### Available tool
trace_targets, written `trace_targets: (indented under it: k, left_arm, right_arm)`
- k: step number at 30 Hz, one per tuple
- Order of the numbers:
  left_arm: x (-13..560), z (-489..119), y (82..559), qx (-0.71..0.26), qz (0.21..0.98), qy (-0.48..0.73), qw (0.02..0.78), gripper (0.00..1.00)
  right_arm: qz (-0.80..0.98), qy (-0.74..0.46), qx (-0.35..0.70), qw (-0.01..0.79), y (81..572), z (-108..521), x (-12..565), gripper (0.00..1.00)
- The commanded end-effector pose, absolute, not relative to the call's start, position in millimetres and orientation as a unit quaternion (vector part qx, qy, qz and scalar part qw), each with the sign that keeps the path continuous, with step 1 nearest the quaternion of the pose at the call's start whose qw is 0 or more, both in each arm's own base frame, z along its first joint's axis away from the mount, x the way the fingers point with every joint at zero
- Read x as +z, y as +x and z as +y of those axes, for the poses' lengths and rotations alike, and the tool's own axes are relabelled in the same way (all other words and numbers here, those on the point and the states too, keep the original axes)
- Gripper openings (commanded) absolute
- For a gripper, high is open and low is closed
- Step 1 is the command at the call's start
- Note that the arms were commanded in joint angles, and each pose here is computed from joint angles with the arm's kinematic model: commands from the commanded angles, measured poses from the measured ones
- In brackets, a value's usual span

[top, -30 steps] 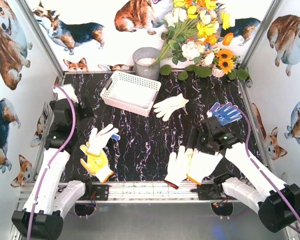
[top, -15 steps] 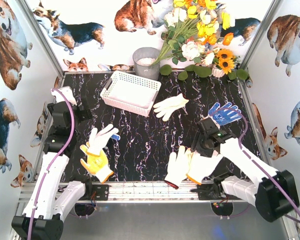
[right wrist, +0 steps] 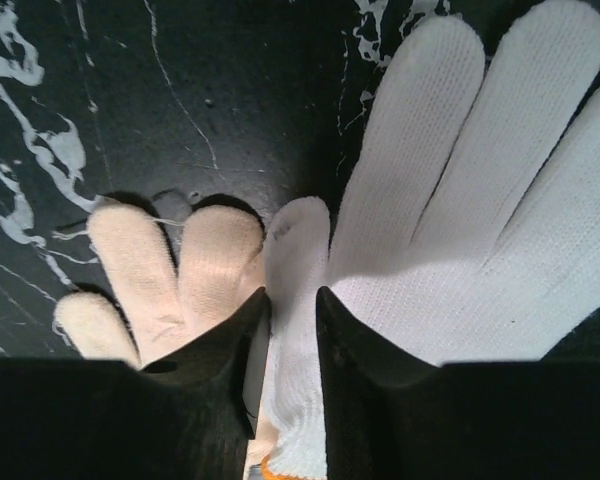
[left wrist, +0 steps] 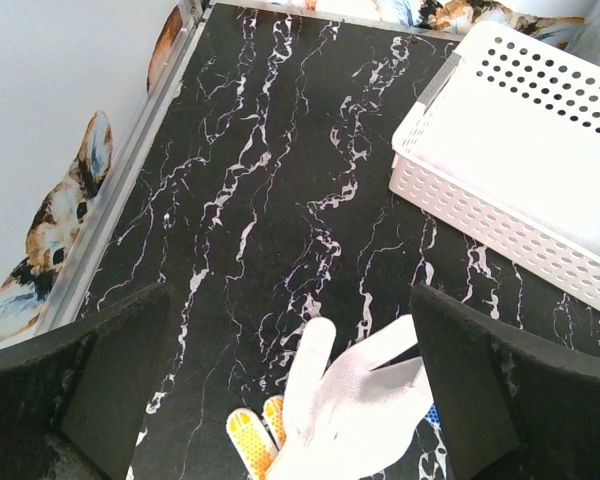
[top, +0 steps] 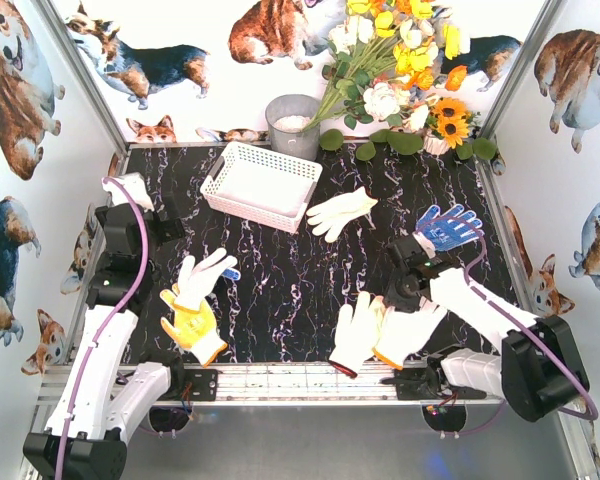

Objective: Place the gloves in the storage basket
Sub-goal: Pick up the glove from the center of the board.

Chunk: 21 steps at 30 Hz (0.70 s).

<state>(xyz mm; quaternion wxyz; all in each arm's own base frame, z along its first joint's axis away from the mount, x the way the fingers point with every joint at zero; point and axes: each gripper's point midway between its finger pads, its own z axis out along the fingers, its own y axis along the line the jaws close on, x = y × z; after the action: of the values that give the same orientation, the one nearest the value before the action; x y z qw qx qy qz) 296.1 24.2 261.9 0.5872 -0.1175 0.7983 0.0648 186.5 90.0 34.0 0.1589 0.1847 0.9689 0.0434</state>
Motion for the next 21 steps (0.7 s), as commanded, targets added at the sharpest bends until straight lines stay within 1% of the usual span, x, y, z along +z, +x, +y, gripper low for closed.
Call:
trace_targets:
  k: [1, 3, 6, 9, 13, 18, 21]
  left_arm:
    - [256.9, 21.4, 297.2, 0.059, 0.802, -0.116, 0.583, 1.00]
    - [255.3, 20.9, 298.1, 0.059, 0.803, -0.115, 0.581, 1.00]
    - [253.5, 20.5, 298.7, 0.059, 0.806, -0.113, 0.578, 1.00]
    - [251.2, 19.8, 299.5, 0.058, 0.808, -0.112, 0.576, 1.00]
    - [249.4, 18.1, 300.9, 0.055, 0.810, -0.109, 0.573, 1.00]
    - [246.6, 13.7, 302.8, 0.046, 0.814, -0.100, 0.571, 1.00]
    - [247.9, -4.3, 306.9, 0.005, 0.814, -0.067, 0.577, 1.00]
  right_arm:
    - [0.966, 0.187, 0.045, 0.172, 189.8, 90.3, 30.2, 0.24]
    - [0.965, 0.188, 0.051, 0.178, 189.0, 90.7, 32.5, 0.18]
    - [0.961, 0.190, 0.053, 0.194, 187.7, 87.0, 44.3, 0.06]
    - [0.957, 0.190, 0.054, 0.215, 185.9, 82.1, 61.7, 0.00]
    - [0.948, 0.190, 0.078, 0.245, 183.0, 81.9, 92.5, 0.00]
    - [0.933, 0.187, 0.140, 0.273, 188.2, 98.1, 132.6, 0.00]
    - [0.927, 0.176, 0.174, 0.281, 192.5, 109.8, 156.5, 0.00]
